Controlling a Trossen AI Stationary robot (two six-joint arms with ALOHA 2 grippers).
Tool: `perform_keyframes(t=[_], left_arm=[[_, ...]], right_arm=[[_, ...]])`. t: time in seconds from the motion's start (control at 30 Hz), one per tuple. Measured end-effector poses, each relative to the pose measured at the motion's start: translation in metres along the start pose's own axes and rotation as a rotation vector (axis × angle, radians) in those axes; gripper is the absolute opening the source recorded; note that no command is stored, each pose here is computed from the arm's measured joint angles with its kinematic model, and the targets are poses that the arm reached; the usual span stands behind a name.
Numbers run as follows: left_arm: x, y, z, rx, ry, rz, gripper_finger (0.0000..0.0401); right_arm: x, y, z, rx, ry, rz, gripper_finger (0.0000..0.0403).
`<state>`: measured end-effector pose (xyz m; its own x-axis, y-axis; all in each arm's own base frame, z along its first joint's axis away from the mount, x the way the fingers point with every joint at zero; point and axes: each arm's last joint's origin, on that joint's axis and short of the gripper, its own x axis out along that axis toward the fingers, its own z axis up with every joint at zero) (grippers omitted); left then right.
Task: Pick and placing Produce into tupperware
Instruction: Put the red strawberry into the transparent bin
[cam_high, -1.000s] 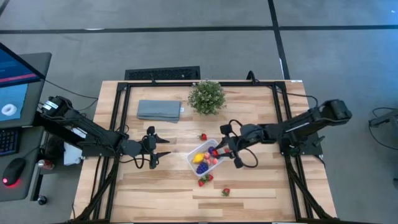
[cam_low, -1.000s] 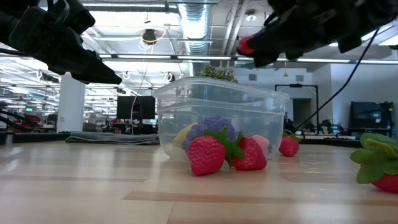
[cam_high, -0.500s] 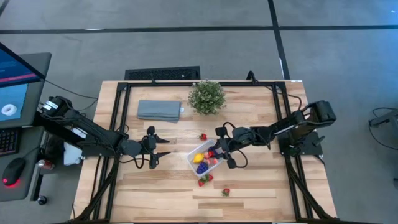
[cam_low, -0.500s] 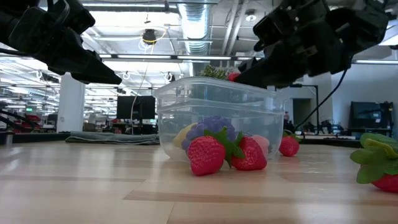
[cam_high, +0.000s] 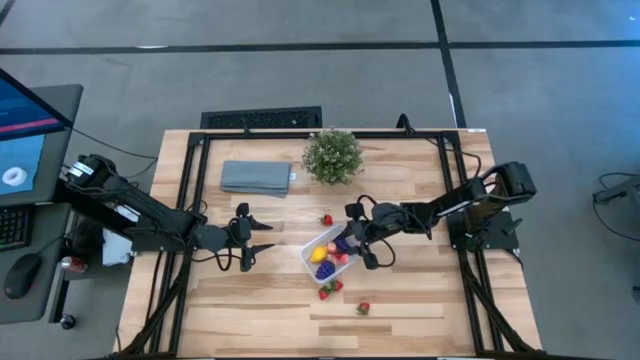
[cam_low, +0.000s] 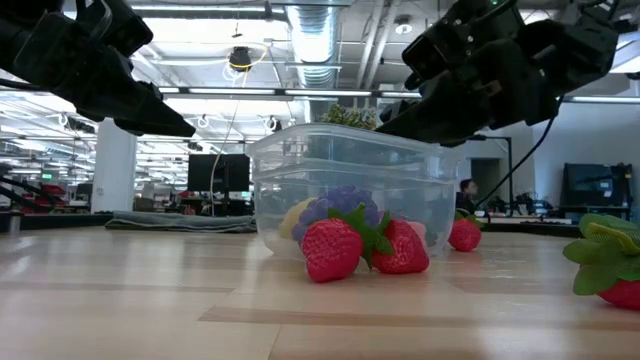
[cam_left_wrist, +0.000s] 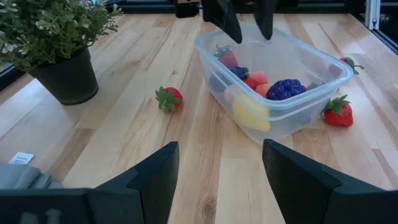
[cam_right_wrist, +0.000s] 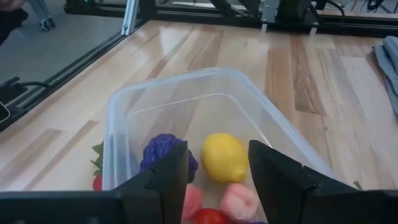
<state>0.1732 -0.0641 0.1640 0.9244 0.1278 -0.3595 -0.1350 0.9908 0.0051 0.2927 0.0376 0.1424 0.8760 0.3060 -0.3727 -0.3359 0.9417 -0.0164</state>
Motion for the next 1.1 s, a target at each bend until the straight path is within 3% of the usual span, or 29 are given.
perform_keyframes(t=[0.37,0.6,0.87,1.1], left_arm=[[0.005,0.013,0.002,-0.014,-0.006,0.099,0.0224],[0.011,0.03,0.0,0.008,-0.019,0.146,0.0224],[0.013,0.053,-0.015,0.021,-0.051,0.097,0.0224],[0.015,0.064,-0.011,0.058,-0.083,0.072,0.0224]], right_arm=[[-0.023,0.005,0.032,-0.094,-0.117,0.06,0.0202],[-0.06,0.01,0.046,-0.088,-0.033,0.064,0.0196],[-0.101,0.015,0.053,-0.072,0.055,-0.057,0.0174],[-0.13,0.016,0.052,-0.019,0.128,-0.231,0.0159]])
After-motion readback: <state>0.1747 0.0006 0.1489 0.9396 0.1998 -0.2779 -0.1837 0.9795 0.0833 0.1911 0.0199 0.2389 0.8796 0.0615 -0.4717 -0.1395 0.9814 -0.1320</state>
